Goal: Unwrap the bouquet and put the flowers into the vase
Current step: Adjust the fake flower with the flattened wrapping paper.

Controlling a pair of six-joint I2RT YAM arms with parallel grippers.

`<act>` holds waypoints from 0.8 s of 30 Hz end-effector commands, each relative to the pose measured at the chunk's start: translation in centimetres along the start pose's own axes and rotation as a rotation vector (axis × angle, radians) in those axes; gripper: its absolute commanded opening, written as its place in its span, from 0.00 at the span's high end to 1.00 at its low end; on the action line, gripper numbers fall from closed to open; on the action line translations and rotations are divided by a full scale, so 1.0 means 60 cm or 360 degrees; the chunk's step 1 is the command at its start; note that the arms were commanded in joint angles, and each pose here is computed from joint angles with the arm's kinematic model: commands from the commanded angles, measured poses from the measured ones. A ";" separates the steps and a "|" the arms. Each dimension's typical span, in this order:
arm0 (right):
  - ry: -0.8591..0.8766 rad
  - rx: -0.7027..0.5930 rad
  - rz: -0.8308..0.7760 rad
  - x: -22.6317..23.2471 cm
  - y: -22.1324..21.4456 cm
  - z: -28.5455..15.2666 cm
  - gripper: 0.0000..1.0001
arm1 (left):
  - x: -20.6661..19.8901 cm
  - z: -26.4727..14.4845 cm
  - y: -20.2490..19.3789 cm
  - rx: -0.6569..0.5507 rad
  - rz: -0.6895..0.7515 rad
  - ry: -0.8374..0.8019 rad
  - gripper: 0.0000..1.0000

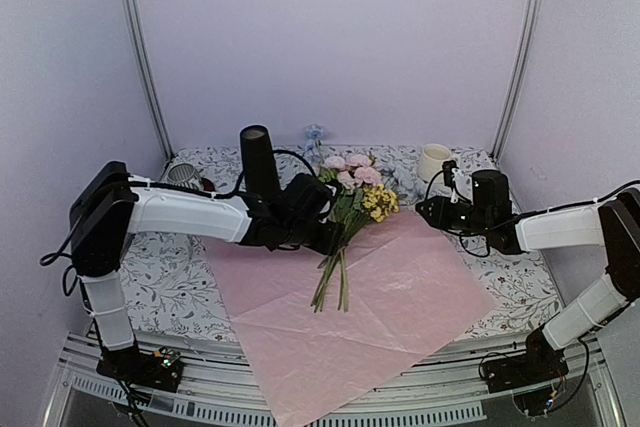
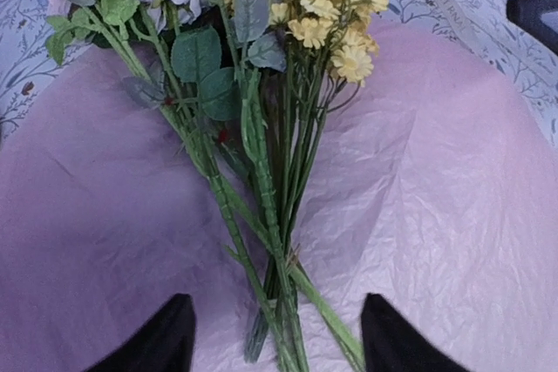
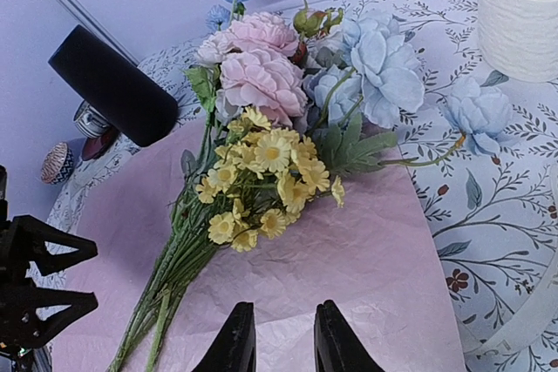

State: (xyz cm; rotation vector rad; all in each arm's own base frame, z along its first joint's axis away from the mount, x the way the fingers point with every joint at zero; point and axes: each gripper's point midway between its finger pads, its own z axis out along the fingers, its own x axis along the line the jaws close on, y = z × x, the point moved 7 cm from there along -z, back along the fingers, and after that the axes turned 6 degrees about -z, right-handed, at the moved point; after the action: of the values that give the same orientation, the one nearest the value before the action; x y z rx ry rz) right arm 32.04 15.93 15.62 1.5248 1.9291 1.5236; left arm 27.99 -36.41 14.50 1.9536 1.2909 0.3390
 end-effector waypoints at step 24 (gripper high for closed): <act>0.0043 -0.0051 -0.0047 0.009 0.008 -0.006 0.74 | 0.045 0.121 -0.005 0.0233 -0.0208 -0.0159 0.63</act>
State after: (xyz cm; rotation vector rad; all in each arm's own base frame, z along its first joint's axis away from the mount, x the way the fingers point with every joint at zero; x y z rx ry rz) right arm 31.99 16.14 15.78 1.5009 1.9386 1.5409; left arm 32.79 -36.35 8.96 1.9758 1.4277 0.1385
